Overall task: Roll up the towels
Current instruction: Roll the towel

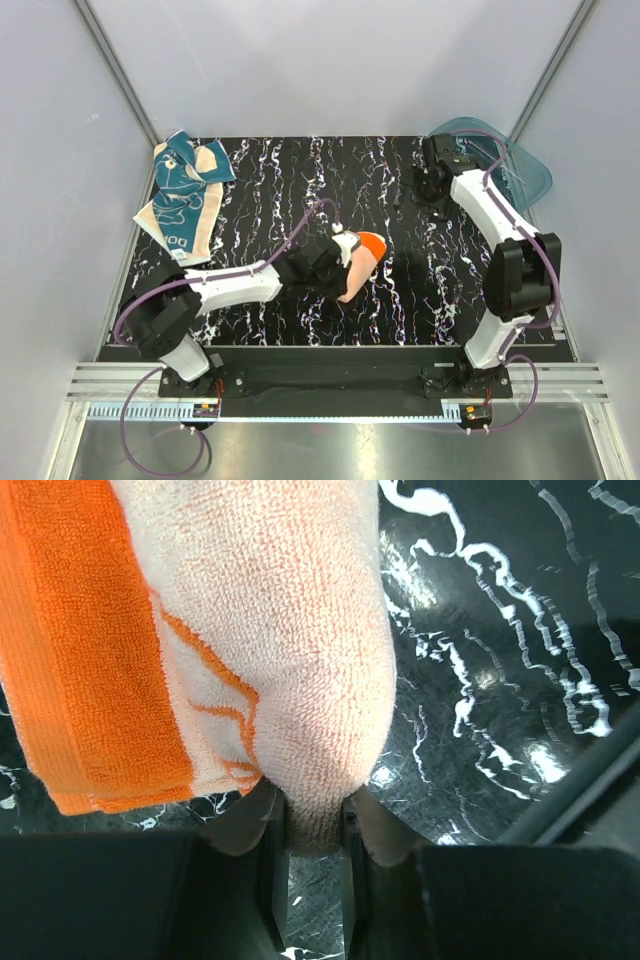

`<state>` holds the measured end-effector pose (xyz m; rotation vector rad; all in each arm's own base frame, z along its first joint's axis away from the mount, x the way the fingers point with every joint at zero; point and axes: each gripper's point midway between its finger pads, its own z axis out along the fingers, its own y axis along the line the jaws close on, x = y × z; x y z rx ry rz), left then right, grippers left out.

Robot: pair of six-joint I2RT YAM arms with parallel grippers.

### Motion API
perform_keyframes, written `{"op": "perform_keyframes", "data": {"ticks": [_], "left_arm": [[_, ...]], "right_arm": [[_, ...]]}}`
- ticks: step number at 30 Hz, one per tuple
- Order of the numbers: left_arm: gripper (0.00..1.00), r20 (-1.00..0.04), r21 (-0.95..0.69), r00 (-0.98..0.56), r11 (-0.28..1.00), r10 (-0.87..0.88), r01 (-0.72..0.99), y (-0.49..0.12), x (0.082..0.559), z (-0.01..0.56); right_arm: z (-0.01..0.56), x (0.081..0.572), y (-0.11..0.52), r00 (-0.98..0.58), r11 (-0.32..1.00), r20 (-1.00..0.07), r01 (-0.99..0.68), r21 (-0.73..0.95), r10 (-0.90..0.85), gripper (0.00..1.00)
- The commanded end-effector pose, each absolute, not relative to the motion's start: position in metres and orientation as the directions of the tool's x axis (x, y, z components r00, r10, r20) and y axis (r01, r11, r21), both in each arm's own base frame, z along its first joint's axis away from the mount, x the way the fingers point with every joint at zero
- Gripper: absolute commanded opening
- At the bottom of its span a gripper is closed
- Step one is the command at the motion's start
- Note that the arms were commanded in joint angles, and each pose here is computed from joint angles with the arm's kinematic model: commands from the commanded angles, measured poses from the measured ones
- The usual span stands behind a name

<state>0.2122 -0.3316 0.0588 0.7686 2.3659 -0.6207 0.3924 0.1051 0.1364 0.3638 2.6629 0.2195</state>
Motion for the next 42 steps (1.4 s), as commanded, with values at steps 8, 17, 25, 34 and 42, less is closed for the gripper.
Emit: {"op": "perform_keyframes", "data": {"ticks": [8,17,25,34,42], "left_arm": [[0.0,-0.447,-0.647,-0.893,0.67,0.056,0.365,-0.317,0.22,0.083],[0.0,-0.213,-0.86,-0.973,0.491,-0.095,0.14,-0.308,0.233,0.088],[0.0,-0.057,-0.871,-0.988,0.491,-0.143,-0.021,-0.292,0.238,0.066],[0.0,0.098,-0.894,-0.974,0.412,-0.202,-0.175,-0.279,0.24,0.051],[0.0,0.13,-0.878,-0.967,0.427,-0.22,-0.215,-0.267,0.249,0.043]], "right_arm": [[0.182,0.332,0.171,-0.813,0.763,-0.454,-0.018,0.646,0.364,1.0],[0.153,0.296,0.207,-0.849,0.593,-0.396,-0.127,0.795,0.349,1.0],[0.124,0.303,0.236,-0.826,0.601,-0.45,-0.177,0.779,0.34,1.0],[0.092,0.314,0.255,-0.775,0.598,-0.506,-0.213,0.773,0.379,1.0],[0.08,0.329,0.283,-0.753,0.549,-0.528,-0.269,0.792,0.392,0.99]]}}
